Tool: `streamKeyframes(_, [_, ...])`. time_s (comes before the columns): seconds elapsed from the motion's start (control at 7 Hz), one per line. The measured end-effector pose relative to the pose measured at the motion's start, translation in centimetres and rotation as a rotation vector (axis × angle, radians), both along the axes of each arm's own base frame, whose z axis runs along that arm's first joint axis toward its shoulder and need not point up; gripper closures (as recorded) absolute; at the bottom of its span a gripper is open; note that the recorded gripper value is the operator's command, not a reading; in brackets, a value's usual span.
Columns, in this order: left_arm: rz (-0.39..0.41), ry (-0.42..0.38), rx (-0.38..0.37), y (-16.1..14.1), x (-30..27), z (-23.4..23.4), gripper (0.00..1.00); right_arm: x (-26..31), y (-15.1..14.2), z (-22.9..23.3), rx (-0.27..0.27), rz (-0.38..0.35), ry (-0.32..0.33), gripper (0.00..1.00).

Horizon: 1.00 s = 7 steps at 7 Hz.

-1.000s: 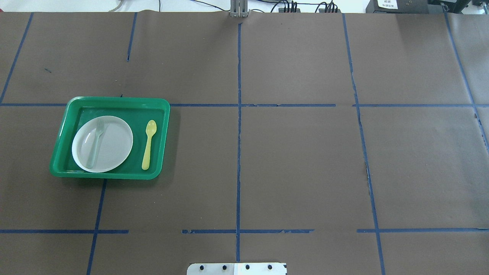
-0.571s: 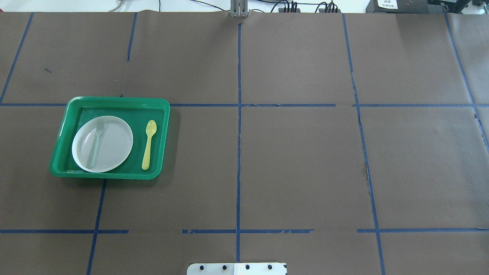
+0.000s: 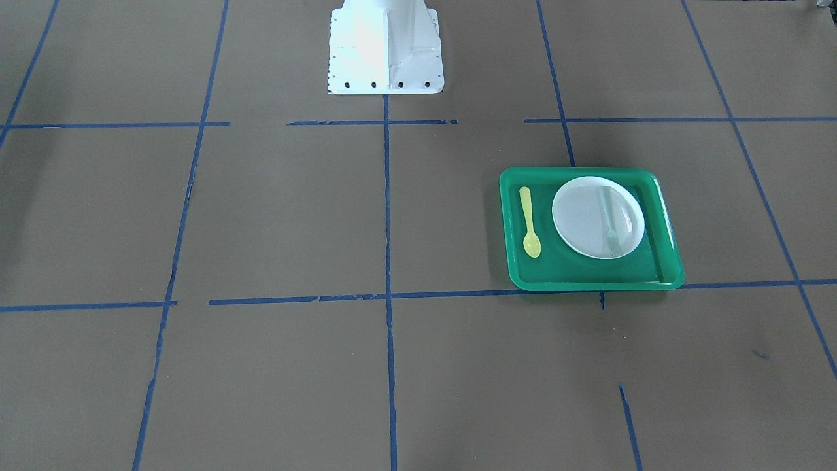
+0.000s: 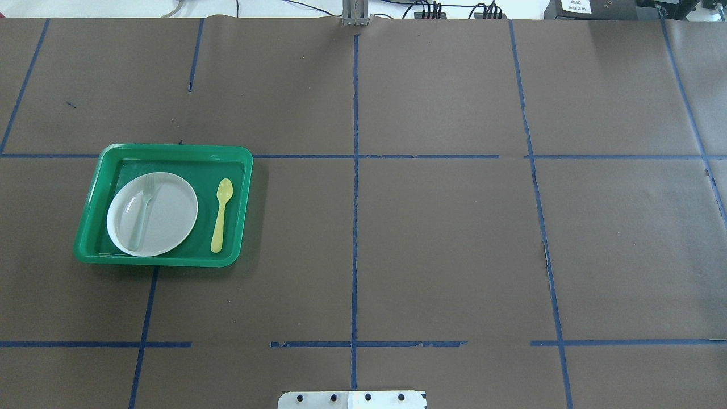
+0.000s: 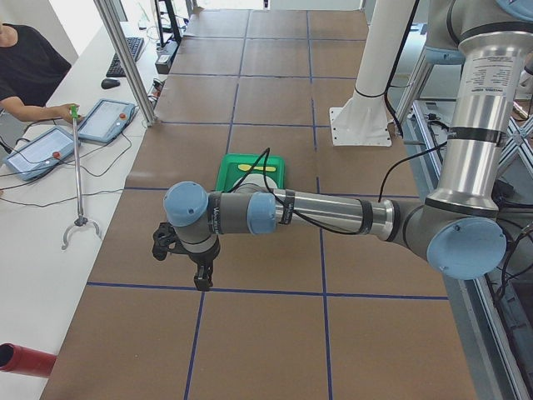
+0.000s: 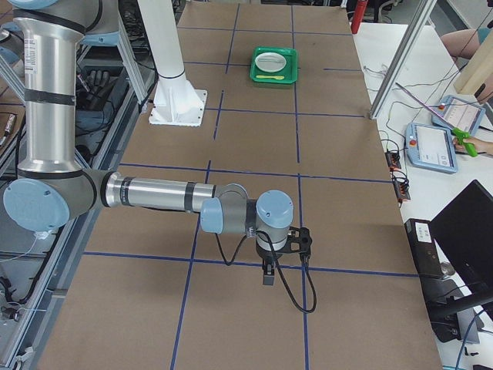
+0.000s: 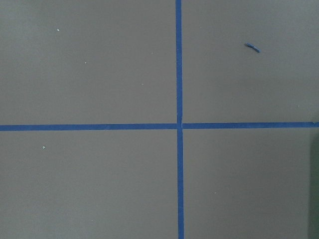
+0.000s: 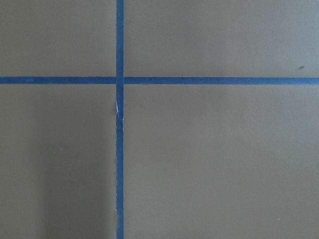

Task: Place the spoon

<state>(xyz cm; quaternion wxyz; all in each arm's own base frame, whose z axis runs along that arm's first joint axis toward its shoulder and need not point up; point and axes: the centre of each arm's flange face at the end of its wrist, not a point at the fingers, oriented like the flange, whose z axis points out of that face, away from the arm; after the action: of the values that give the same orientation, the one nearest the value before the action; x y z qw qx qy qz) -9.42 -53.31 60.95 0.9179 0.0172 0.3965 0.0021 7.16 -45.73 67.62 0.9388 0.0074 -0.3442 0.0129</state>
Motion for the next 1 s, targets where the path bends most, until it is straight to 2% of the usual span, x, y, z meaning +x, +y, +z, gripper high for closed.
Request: streamKeyframes(1.0, [0.000,0.000,-0.006,0.01,0.00,0.36,0.00,0.00,0.00,0.00,0.000,0.000,0.000,0.00])
